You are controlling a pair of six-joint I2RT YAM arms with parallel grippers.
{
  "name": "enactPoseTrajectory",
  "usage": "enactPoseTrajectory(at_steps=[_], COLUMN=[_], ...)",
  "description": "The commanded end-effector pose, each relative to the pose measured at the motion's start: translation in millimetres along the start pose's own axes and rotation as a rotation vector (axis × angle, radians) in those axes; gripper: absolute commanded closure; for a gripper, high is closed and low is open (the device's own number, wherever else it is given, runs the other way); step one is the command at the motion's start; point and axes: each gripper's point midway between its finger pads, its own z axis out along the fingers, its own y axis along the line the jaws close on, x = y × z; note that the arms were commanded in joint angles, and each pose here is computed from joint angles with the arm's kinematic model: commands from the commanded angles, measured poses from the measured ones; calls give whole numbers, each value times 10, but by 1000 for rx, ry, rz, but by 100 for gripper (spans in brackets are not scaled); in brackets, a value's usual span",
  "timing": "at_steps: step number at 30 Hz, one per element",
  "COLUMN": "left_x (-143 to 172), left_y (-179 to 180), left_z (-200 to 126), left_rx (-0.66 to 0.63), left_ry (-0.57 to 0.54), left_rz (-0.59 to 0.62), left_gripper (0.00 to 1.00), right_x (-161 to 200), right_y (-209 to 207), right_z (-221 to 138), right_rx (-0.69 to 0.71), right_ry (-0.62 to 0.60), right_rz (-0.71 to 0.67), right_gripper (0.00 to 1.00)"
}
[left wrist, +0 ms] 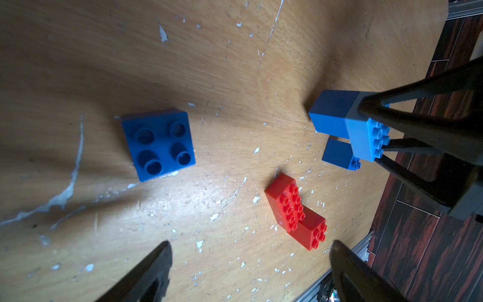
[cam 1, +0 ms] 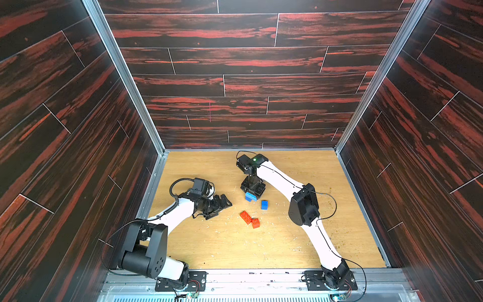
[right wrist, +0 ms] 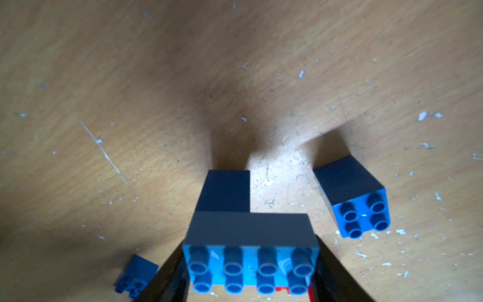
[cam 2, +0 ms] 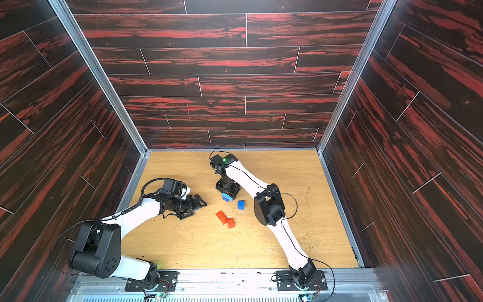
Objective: Assemble a giraffe with lego
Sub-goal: Pick up the lego brick from the center of the board.
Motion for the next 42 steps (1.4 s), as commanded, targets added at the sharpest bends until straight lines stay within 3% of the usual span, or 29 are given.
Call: enactPoseTrajectory(at_steps=[1, 5, 20, 42], left_x=[27, 44, 94, 107], left_y=[-3, -16, 21, 30], left_z=[-12, 10, 80, 98], left_rx=[-14, -18, -53, -62], left_ry=[12, 20, 54, 61], left_rz=[13, 20, 26, 30], left_gripper=[5, 5, 5, 5], right_x=[7, 50, 96, 125], right_y=[-118, -154, -242, -372], right_z=[-47, -46, -50, -157], right_rx=[45, 34, 5, 11], right_ry=[1, 13, 14, 12], right_rz=[-100, -202, -345, -375], right_gripper=[49, 49, 49, 49])
